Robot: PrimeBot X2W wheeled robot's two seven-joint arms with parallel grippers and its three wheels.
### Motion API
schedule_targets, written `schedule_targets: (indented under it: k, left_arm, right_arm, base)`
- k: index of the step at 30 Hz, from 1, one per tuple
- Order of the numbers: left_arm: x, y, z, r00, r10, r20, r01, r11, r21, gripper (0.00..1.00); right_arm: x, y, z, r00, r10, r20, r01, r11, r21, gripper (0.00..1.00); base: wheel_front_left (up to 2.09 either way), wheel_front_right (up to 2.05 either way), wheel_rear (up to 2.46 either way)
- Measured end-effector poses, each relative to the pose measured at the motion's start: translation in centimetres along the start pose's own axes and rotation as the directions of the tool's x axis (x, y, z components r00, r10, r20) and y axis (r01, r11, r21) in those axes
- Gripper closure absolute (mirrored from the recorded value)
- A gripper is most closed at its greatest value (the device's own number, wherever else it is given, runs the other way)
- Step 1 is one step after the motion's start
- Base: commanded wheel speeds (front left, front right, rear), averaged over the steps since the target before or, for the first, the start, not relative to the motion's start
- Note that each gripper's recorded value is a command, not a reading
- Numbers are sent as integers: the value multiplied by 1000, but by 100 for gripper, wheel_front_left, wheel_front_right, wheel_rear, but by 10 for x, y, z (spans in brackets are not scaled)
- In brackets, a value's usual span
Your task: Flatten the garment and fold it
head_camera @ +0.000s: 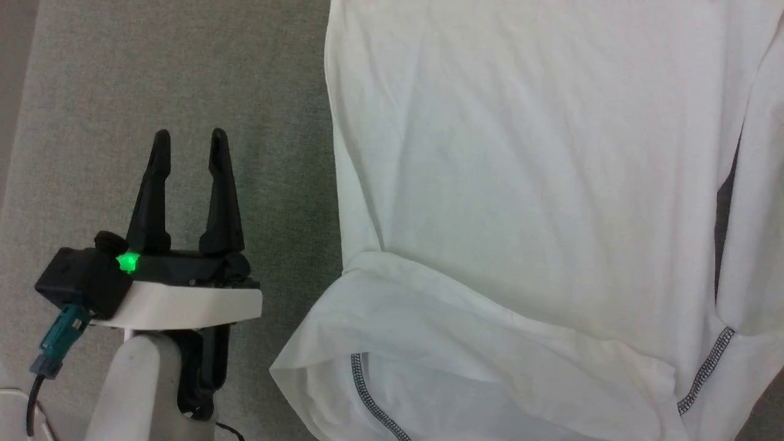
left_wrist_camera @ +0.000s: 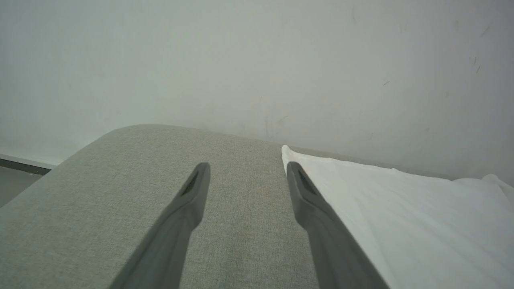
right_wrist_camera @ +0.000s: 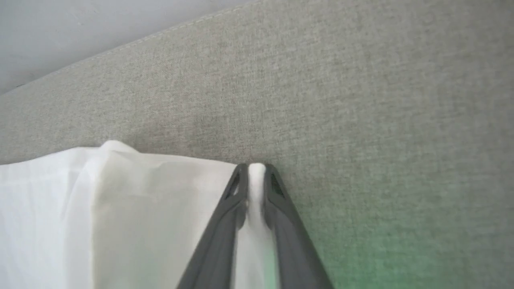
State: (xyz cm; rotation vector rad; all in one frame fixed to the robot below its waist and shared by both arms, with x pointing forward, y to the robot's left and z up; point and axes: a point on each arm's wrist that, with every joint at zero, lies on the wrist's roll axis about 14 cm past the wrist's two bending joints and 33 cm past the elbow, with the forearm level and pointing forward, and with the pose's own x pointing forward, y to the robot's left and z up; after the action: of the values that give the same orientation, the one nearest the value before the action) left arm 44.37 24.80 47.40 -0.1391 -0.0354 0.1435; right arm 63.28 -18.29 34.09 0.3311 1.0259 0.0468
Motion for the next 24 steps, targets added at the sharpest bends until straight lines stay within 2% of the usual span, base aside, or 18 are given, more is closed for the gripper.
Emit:
schedule_targets:
  k: [3, 7, 10, 13, 17, 21, 24]
  left_arm:
    - [-1, -2, 3, 1000, -9, 7, 9, 1000, -5, 0]
    - [-4, -4, 10, 1000, -14, 26, 15, 1000, -8, 0]
    - [-9, -6, 17, 999, -17, 38, 17, 1000, -1, 0]
    - [-19, -6, 23, 999, -17, 44, 17, 1000, -2, 0]
    - [-35, -8, 32, 998, -20, 57, 21, 1000, -15, 0]
    - [-50, -10, 44, 997, -17, 73, 19, 1000, -25, 0]
    - [-60, -14, 55, 996, -21, 88, 24, 999, -36, 0]
  right_arm:
    - [-5, 3, -1, 1000, -8, 11, 9, 1000, -20, 100]
    - [-17, 6, 8, 990, -27, 141, 41, 994, -102, 100]
    - [-37, 5, 25, 961, -23, 275, 64, 988, -139, 100]
    - [-73, 9, 56, 899, -1, 438, 71, 987, -145, 100]
    - [-132, 18, 91, 788, 42, 615, 77, 983, -166, 100]
    - [-186, 37, 102, 700, 110, 705, 86, 968, -236, 100]
    - [-222, 69, 97, 645, 208, 736, 70, 942, -328, 100]
  base:
    - [0, 0, 0]
    - [0, 0, 0]
    - [0, 0, 0]
    - [0, 0, 0]
    - [0, 0, 0]
    - [0, 0, 0]
    - [0, 0, 0]
